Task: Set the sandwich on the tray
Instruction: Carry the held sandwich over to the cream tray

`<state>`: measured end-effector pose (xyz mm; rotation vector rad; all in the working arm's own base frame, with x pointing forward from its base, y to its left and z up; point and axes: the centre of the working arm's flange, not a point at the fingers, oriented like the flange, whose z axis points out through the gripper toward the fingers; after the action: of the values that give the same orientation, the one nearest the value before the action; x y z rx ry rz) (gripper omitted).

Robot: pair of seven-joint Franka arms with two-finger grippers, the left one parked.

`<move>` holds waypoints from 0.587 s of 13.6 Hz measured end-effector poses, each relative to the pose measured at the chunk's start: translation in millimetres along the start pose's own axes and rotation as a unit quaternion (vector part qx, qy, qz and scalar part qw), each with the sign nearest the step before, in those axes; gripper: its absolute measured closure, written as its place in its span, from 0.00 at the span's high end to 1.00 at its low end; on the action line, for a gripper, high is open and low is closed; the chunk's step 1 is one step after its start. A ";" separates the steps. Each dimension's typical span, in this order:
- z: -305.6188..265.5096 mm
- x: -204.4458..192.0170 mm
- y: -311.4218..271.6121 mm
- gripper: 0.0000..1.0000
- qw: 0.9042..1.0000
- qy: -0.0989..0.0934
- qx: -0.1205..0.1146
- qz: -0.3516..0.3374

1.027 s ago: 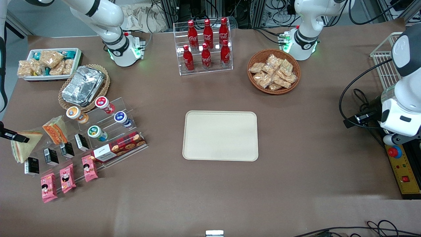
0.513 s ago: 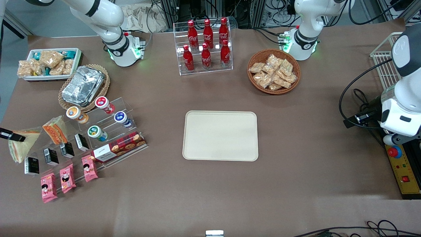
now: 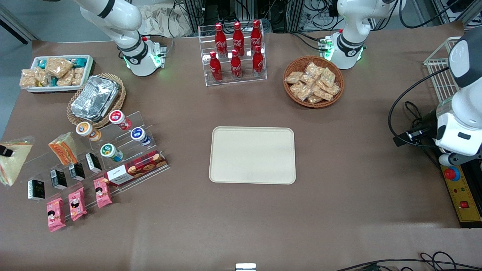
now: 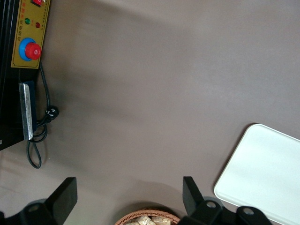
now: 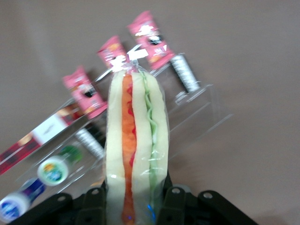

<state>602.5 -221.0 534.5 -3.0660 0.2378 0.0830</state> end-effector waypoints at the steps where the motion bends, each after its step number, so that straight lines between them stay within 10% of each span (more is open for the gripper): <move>1: -7.7 -0.2 -24.3 0.40 1.000 -0.004 0.005 -0.022; 8: -37.5 -13.9 -170.8 0.40 0.975 0.005 0.022 -0.223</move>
<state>617.3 -53.1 583.1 -2.9898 -0.4414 0.0372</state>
